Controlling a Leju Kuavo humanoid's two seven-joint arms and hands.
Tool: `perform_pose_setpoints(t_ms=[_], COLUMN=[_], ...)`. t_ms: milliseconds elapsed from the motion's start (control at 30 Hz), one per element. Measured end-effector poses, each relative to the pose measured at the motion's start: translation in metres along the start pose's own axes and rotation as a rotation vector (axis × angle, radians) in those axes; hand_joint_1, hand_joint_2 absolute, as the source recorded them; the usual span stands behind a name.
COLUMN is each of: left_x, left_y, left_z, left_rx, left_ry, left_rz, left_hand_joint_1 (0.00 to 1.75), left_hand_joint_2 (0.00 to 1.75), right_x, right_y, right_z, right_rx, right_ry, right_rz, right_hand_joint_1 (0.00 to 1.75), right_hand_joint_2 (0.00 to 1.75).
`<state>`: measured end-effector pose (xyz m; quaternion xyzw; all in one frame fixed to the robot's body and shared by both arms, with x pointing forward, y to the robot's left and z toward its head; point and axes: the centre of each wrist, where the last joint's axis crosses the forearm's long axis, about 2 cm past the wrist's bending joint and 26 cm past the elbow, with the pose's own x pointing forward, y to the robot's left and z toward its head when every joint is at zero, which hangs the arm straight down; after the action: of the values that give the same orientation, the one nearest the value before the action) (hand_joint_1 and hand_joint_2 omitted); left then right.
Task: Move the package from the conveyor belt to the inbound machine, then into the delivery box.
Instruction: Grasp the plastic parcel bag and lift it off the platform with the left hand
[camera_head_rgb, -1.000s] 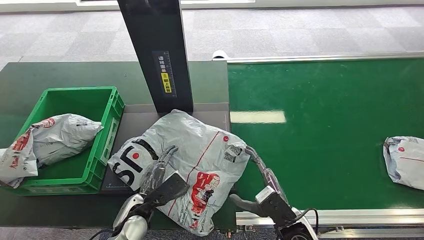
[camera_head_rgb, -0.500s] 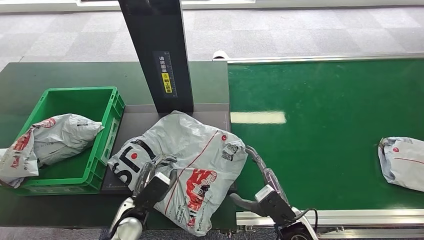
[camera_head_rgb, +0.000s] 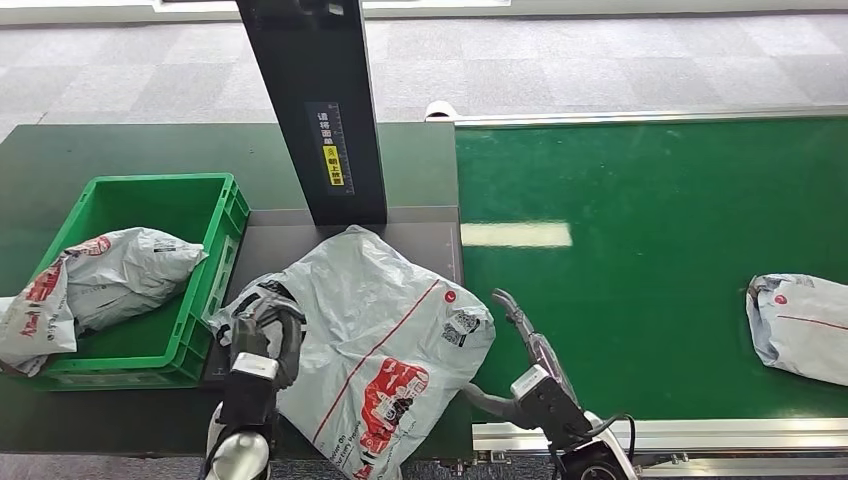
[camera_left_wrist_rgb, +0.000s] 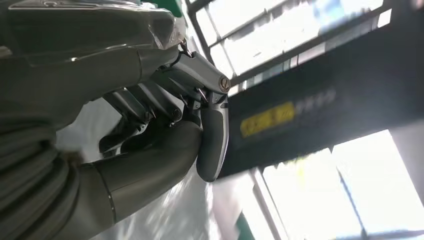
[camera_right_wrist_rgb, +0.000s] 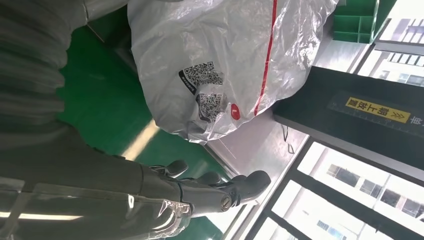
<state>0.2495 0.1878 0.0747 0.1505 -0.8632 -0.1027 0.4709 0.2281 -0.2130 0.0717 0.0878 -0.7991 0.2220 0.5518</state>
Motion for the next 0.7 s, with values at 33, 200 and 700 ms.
perform_pose_setpoints(t_ms=[33, 200, 700], left_x=[0.003, 0.015, 0.023], left_y=[0.002, 0.001, -0.007], left_z=[-0.003, -0.008, -0.004], left_rx=[0.078, 0.189, -0.065], left_ry=[-0.011, -0.033, -0.123], left_rz=[-0.016, 0.019, 0.130], left_hand_joint_1=[1.75, 0.43, 0.00], left_hand_joint_2=[1.75, 1.75, 1.75], right_x=[0.000, -0.002, -0.004], right_y=[0.000, -0.001, 0.000], right_z=[-0.001, -0.001, 0.000], right_rx=[-0.003, -0.012, -0.015], right_ry=[0.000, 0.005, 0.015], right_rz=[-0.001, 0.000, 0.000], right_hand_joint_1=[0.00, 0.00, 0.00], right_hand_joint_2=[1.75, 1.75, 1.75])
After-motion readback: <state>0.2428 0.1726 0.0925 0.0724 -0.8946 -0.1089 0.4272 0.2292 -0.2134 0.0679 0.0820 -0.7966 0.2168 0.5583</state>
